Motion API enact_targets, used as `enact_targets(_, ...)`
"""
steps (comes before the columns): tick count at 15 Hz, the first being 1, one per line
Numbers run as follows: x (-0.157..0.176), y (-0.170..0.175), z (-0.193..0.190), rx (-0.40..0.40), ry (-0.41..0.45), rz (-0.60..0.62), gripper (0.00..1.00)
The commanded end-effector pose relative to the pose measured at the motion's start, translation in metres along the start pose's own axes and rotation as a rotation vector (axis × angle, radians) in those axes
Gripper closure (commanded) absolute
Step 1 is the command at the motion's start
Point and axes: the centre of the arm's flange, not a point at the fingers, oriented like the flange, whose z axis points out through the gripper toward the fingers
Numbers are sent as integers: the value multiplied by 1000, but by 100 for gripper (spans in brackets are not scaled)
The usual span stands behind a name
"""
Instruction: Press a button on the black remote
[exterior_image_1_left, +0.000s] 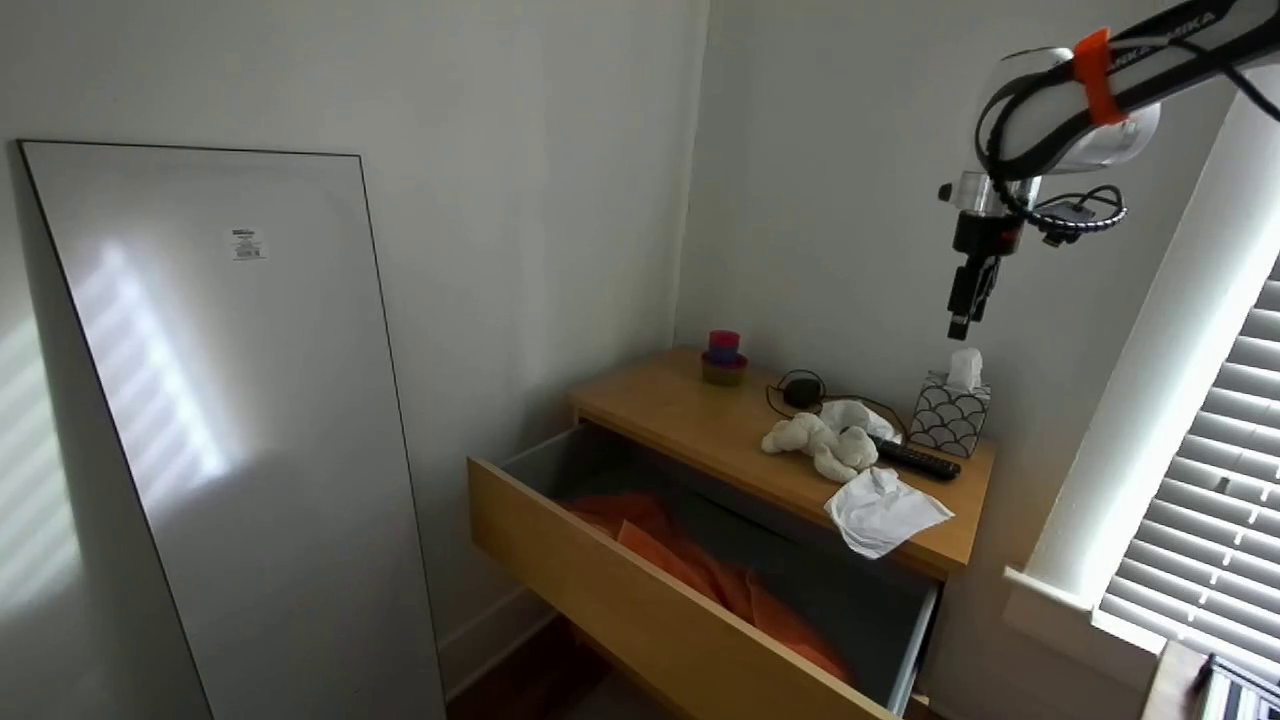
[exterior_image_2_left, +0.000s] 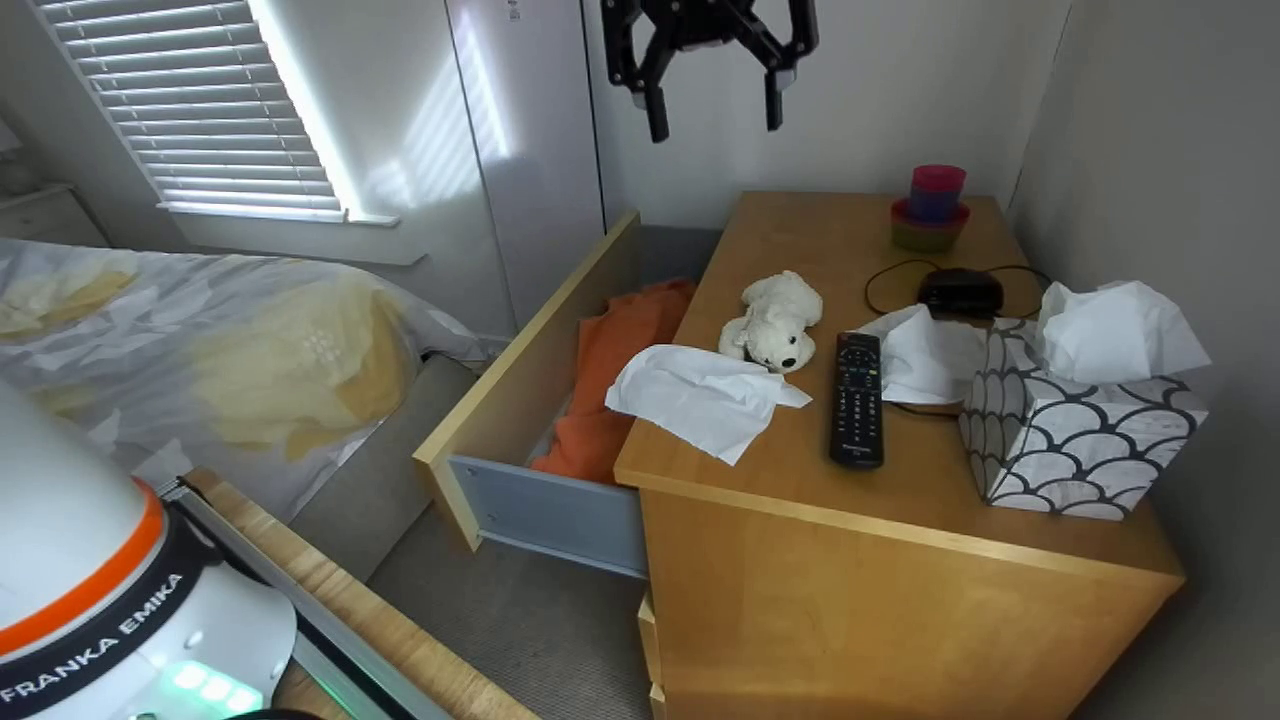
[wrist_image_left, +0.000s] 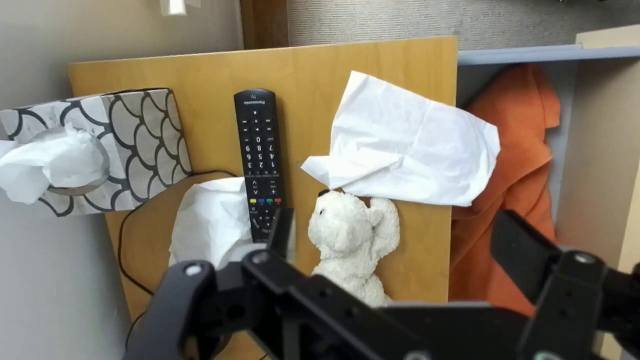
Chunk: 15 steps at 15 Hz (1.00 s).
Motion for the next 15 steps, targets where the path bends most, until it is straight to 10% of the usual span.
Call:
enact_targets(1,33,34,34,9,-60,-21,2)
enact_targets(2,40,38,44,2,-74,-25,26)
enact_targets(15,88,81,161,9,-242,13,100)
